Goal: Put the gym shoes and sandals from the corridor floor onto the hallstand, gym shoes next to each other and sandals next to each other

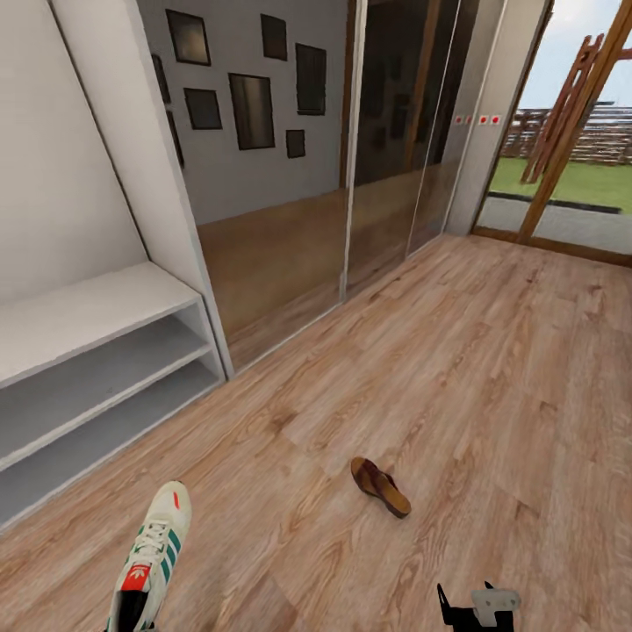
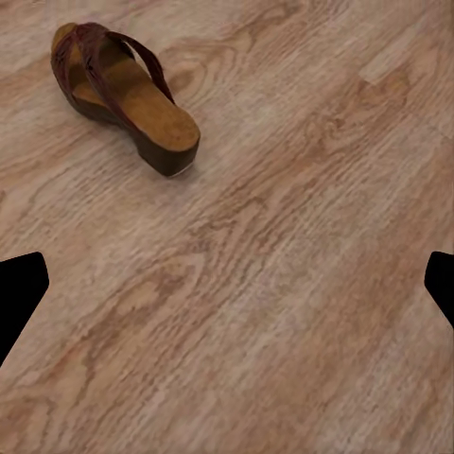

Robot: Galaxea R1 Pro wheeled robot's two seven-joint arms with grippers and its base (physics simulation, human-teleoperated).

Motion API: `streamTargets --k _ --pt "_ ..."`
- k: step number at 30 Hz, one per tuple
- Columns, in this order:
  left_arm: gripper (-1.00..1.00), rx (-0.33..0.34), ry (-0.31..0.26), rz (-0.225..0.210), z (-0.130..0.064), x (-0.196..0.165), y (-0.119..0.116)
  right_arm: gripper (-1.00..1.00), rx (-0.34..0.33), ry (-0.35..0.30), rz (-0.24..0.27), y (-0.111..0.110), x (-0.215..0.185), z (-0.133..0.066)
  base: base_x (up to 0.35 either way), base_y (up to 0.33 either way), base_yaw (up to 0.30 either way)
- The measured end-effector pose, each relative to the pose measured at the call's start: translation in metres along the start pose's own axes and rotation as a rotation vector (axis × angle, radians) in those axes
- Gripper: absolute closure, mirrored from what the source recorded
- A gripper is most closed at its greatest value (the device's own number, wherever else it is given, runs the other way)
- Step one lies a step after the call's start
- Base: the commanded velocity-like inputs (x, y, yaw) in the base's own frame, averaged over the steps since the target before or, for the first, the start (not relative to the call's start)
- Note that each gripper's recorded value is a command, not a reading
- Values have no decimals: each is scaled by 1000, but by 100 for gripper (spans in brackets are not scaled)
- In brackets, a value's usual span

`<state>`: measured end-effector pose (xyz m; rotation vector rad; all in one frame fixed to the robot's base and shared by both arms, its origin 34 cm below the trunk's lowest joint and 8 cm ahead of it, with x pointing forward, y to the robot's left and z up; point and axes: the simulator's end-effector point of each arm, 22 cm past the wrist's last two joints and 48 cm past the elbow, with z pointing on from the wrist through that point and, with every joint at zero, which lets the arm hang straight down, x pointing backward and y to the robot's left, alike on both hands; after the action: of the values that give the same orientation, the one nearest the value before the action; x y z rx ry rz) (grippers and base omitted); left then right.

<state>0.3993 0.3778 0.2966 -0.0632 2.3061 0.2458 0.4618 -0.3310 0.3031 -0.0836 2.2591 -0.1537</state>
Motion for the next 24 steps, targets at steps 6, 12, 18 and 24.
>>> streamTargets --k 6,12,18,24 --pt "100 0 0 0 0 0 0 -100 0 0 0 0 0 0 314 -120 23" --pt "100 3 0 3 0 0 -1 -100 0 0 0 0 0 0 334 -18 1" --pt "100 11 -12 -1 5 -9 -7 -100 -10 1 -6 2 1 0 174 -1 0" --pt "100 148 -129 -7 42 -86 -57 -100 -20 -6 -16 4 -3 1 15 0 0"
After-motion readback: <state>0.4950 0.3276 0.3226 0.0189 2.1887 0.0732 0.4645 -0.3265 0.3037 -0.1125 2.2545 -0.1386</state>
